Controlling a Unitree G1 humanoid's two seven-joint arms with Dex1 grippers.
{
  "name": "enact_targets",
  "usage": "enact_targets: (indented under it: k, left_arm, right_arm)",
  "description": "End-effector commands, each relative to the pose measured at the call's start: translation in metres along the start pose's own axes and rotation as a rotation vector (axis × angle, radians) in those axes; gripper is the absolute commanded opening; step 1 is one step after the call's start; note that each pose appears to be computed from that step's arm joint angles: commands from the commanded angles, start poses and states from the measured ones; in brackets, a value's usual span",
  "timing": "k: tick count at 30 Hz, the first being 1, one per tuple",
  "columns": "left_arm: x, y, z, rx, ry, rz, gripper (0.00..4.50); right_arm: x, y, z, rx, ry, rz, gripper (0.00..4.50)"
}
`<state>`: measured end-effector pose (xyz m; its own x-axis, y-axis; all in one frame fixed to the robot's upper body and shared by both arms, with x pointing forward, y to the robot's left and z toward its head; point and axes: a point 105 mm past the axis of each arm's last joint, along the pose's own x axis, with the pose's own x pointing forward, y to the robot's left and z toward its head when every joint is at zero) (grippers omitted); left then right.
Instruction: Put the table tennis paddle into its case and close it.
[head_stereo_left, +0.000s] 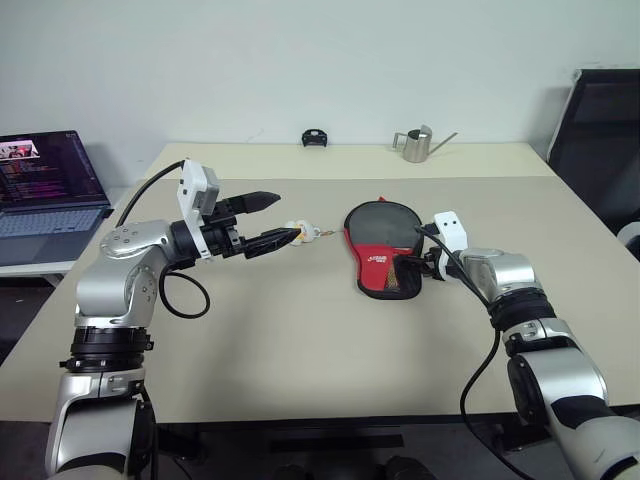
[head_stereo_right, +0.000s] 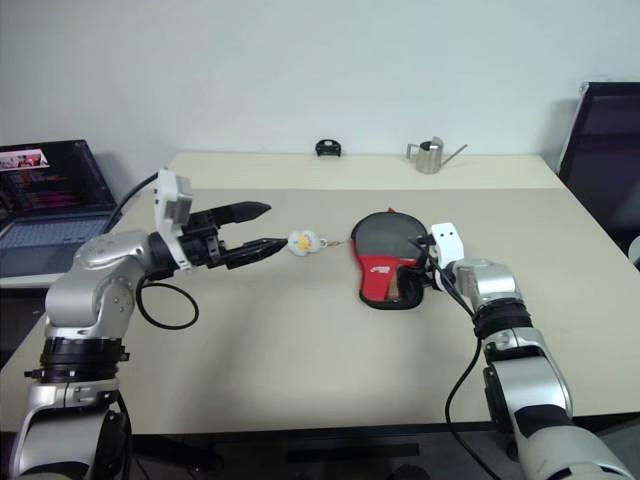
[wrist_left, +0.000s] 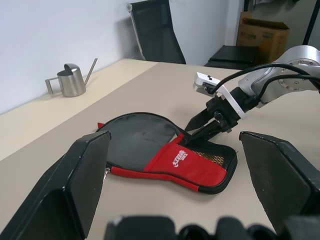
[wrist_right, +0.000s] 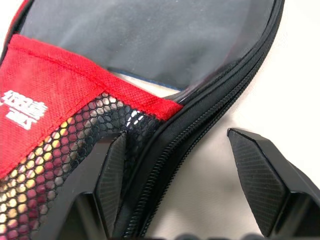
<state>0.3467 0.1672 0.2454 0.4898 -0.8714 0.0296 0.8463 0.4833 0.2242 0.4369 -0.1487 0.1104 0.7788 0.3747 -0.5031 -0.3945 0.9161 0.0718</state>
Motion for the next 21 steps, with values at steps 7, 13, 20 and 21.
enact_targets:
  k: [7, 13, 20, 21]
  left_arm:
    - [-0.001, 0.002, 0.011, 0.044, -0.025, 0.007, 4.5]
    - [-0.001, 0.001, 0.009, 0.042, -0.023, 0.007, 4.5]
    - [0.0, 0.001, 0.006, 0.042, -0.017, 0.004, 4.5]
    - [-0.001, 0.001, 0.005, 0.041, -0.014, 0.005, 4.5]
  right_arm:
    - [0.011, 0.026, -0.018, 0.116, 0.046, 0.087, 3.43]
    - [0.016, 0.038, -0.013, 0.129, 0.034, 0.11, 2.5]
    - [0.02, 0.043, -0.015, 0.109, 0.04, 0.093, 0.21]
    - [0.02, 0.043, -0.016, 0.105, 0.043, 0.088, 0.01]
